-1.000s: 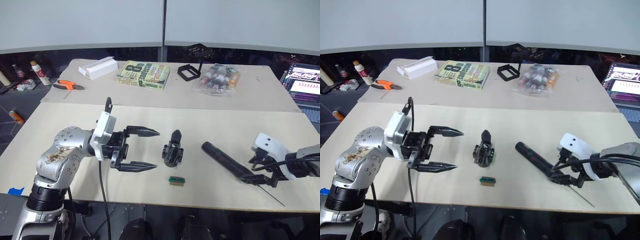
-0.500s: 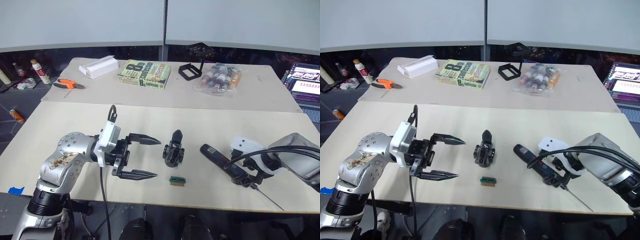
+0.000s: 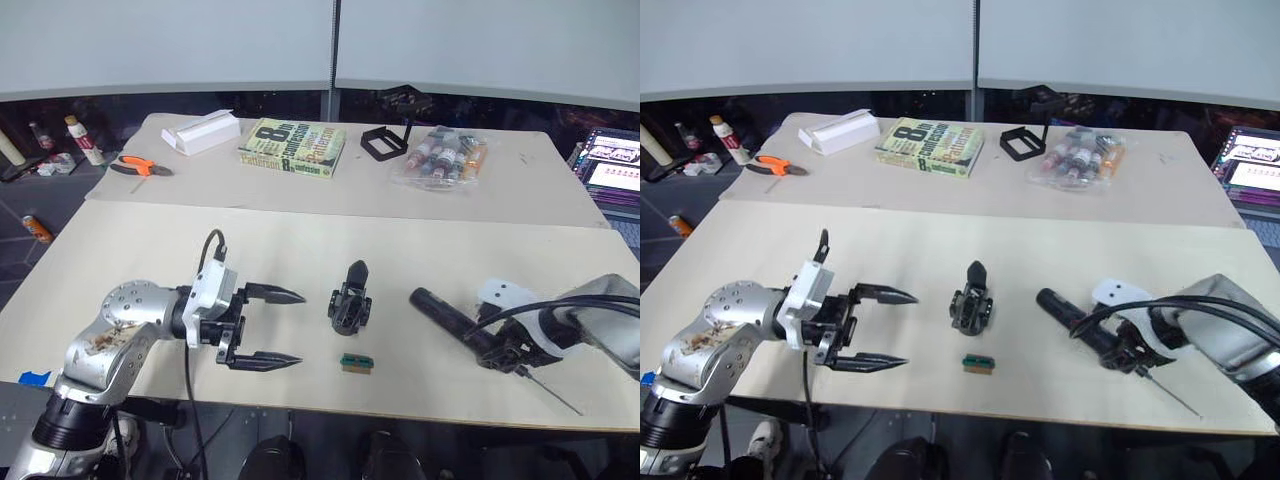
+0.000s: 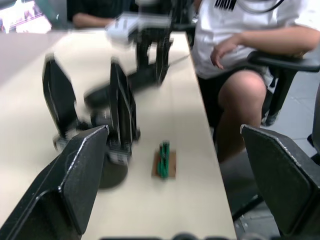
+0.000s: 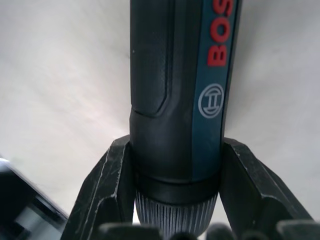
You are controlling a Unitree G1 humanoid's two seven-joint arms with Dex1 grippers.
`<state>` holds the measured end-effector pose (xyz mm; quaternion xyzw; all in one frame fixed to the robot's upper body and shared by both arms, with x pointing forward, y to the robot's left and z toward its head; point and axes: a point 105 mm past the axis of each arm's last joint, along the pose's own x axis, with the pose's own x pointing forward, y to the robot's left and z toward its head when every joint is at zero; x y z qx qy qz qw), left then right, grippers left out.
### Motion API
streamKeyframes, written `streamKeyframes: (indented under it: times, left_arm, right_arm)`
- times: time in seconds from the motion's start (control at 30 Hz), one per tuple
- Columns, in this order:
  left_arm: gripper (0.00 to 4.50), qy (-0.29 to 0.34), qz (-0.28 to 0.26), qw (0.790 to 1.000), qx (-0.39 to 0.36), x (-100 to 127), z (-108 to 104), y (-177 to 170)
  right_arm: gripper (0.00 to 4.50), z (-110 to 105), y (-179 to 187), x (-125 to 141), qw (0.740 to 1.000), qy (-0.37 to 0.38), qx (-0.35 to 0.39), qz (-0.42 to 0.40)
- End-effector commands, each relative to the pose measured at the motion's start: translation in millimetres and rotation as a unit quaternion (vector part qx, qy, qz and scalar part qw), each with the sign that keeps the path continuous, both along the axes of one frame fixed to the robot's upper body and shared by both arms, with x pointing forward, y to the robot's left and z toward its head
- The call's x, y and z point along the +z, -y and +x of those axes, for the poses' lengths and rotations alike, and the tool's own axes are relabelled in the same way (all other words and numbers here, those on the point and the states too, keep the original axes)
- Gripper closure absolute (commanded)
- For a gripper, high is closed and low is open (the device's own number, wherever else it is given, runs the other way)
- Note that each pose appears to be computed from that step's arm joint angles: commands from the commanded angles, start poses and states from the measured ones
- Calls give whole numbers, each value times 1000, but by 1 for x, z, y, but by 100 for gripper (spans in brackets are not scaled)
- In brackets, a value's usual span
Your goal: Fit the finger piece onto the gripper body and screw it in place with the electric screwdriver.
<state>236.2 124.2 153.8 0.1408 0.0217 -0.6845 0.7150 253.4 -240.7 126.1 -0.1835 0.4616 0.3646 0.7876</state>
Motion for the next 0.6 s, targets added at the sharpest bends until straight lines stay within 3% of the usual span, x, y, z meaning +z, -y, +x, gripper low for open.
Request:
streamKeyframes:
  times: [0.03, 0.13, 0.23, 0.43, 0.6]
  left_arm:
    - [0, 10, 26, 1000, 13, -15, 0, -2]
    - [0, 6, 39, 999, 6, -32, -2, 7]
    - [0, -1, 39, 999, 7, -48, 0, 14]
    - [0, -1, 34, 999, -7, -64, 3, 35]
    - [0, 11, 39, 999, -36, -73, 1, 55]
  right_arm:
    - [258, -15, -34, 73, 973, 120, 89, 175]
    - [258, -27, -48, 104, 928, 209, 100, 291]
    - [258, -46, -66, 123, 864, 314, 145, 365]
    - [258, -72, -110, 112, 793, 386, 225, 414]
    - [258, -67, -129, 96, 761, 418, 261, 421]
